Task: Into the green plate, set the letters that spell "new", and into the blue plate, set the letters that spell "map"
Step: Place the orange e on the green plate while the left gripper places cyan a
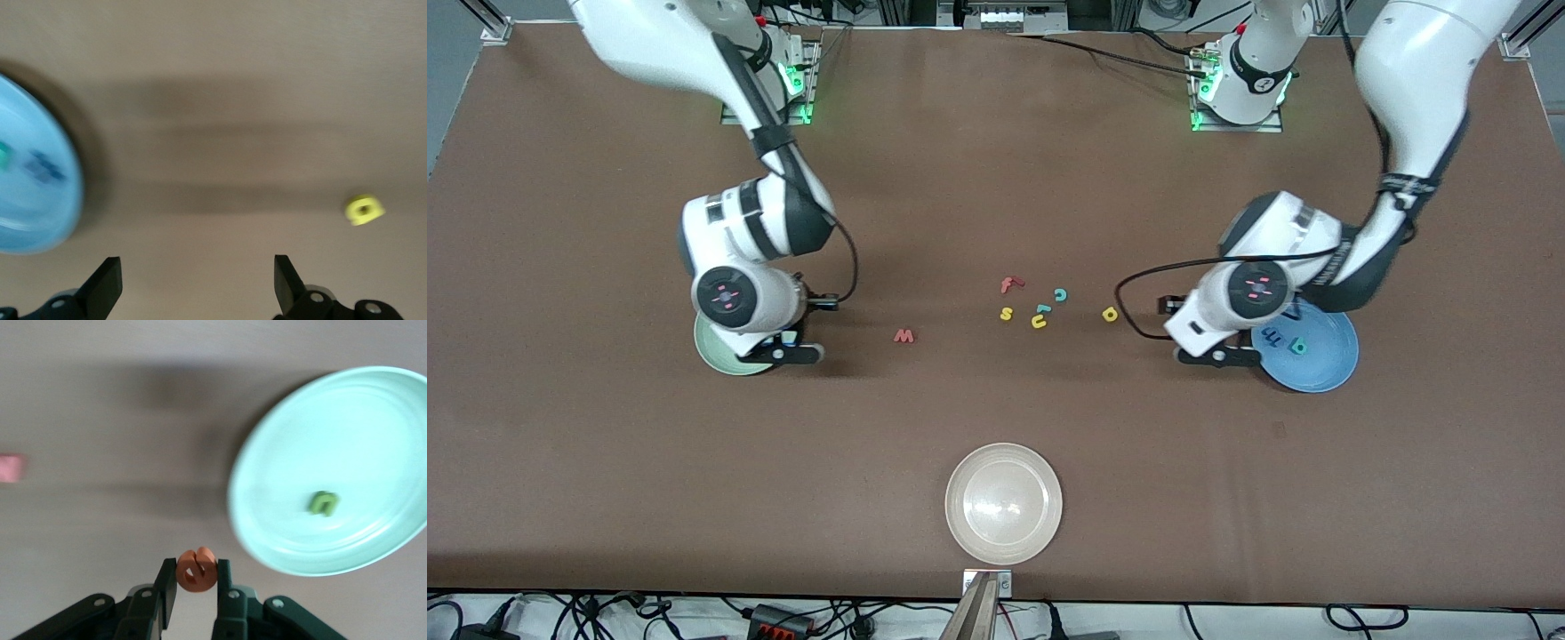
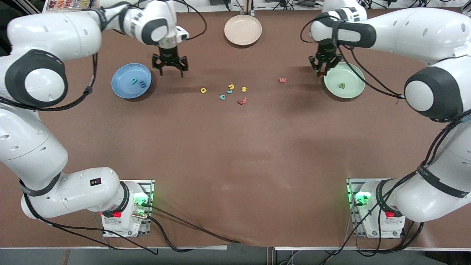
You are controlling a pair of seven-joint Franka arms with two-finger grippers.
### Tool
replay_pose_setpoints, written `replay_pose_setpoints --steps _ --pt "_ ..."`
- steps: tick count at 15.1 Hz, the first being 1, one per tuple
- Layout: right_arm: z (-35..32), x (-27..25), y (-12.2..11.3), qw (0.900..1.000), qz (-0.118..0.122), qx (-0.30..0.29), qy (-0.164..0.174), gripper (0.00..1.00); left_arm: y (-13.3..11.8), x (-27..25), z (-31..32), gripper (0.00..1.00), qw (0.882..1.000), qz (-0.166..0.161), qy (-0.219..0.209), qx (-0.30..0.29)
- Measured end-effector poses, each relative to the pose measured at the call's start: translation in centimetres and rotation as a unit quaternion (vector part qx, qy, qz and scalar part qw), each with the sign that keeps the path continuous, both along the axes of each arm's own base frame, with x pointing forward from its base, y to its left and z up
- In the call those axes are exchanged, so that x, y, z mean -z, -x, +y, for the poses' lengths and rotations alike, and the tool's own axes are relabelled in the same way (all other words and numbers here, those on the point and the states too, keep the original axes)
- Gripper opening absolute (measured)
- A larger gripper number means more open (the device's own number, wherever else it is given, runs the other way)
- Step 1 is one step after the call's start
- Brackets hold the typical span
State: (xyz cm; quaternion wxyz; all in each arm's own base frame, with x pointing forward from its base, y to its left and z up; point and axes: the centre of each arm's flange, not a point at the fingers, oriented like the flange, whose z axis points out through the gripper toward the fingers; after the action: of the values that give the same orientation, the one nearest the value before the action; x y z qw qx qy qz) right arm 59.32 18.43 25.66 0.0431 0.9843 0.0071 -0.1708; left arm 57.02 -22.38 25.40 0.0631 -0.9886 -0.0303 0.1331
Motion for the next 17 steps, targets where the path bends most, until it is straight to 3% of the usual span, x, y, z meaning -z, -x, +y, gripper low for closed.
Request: replay_pose_setpoints --steps 3,9,12,14,17 --pt "-4.5 1.4 -0.2 1.000 0.013 -0.003 -0.011 0.28 0.9 2.4 -4.3 1.00 0.995 -0.030 0.013 -0.095" --pt "-5.6 3.8 -0.1 1.000 -0.007 0.001 -0.015 0.28 1.9 5.5 -5.9 1.00 0.982 -0.048 0.042 -0.180" --pt "-5.6 5.0 -0.2 1.000 -0.010 0.002 -0.014 0.28 2.7 6.2 -7.0 0.93 0.980 -0.049 0.050 -0.186" --pt "-5.7 5.6 -0.2 1.000 -0.011 0.002 -0.014 0.28 3.1 6.7 -7.3 0.75 0.980 -0.045 0.049 -0.185" --pt "-5.9 5.9 -0.3 1.000 -0.011 0.004 -0.014 0.28 3.3 7.7 -7.4 0.70 0.980 -0.040 0.055 -0.188"
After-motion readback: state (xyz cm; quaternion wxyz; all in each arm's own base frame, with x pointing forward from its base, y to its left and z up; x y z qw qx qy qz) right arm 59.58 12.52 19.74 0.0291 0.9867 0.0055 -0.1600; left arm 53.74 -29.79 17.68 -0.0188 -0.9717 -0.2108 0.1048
